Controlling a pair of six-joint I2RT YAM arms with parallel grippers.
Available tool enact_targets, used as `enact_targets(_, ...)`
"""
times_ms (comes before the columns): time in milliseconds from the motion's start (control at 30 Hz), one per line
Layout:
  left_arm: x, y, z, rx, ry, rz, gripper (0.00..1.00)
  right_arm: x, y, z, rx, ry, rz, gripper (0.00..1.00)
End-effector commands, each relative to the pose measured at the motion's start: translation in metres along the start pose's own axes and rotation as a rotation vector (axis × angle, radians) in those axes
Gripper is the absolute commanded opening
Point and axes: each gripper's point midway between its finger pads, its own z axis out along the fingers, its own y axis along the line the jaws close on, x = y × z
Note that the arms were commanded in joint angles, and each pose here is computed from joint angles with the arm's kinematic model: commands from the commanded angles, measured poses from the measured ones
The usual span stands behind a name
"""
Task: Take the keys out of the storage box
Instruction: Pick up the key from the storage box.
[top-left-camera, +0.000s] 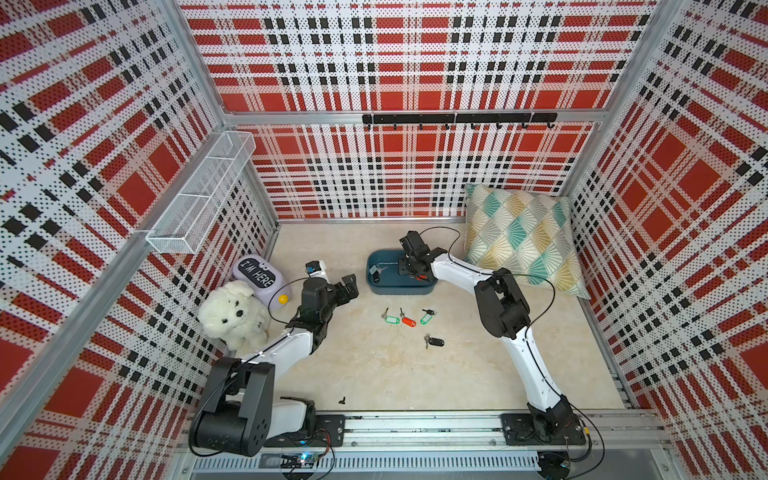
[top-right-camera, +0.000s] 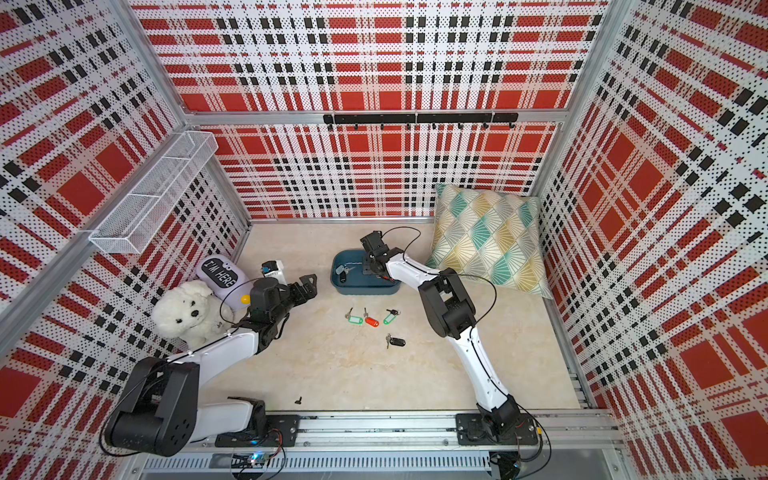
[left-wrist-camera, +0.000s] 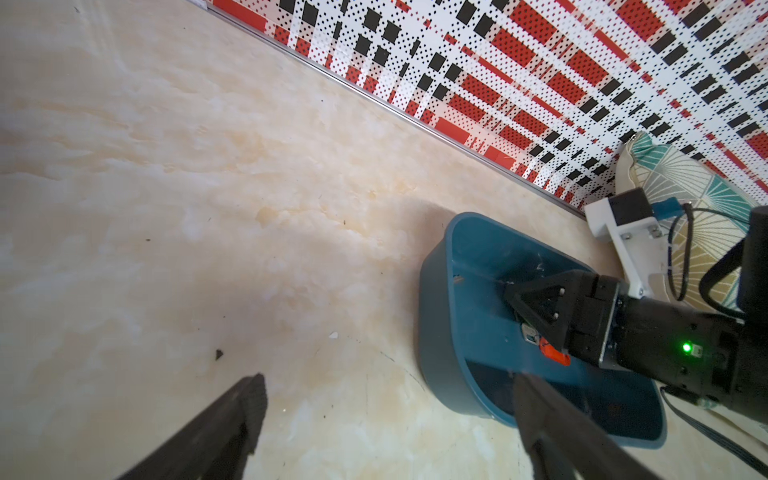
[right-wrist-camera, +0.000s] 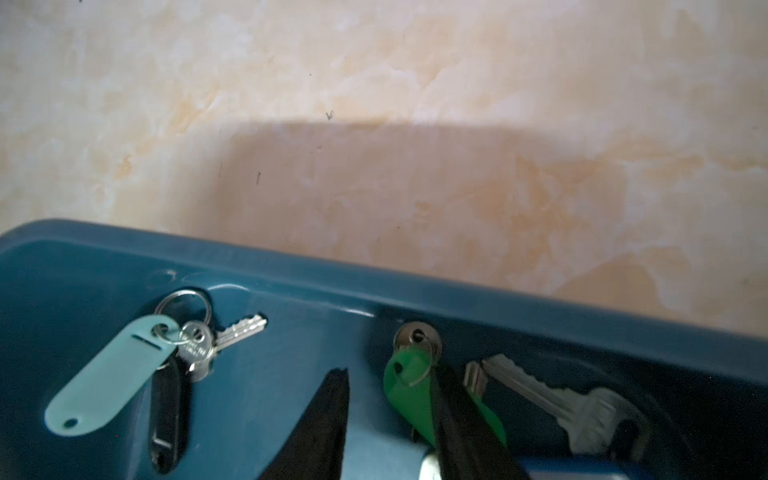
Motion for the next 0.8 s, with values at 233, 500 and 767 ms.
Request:
enact_targets(233, -0.019, -0.005, 0.003, 0.017, -0.041, 0.01, 0.99, -0.005, -0.005, 0.009, 0.003, -0.001, 0.026, 0.12)
enact_targets(500, -0.02, -0.002, 0.004, 0.013, -0.041, 0.006, 0.99, -0.015, -0.005, 0.002, 0.003, -0.026, 0.009, 0.0)
enact_targets(767, -0.019, -0.003, 0.004, 0.015, -0.038, 0.005, 0.99, -0.037, 0.005, -0.025, -0.03, -0.082, -0.017, 0.0)
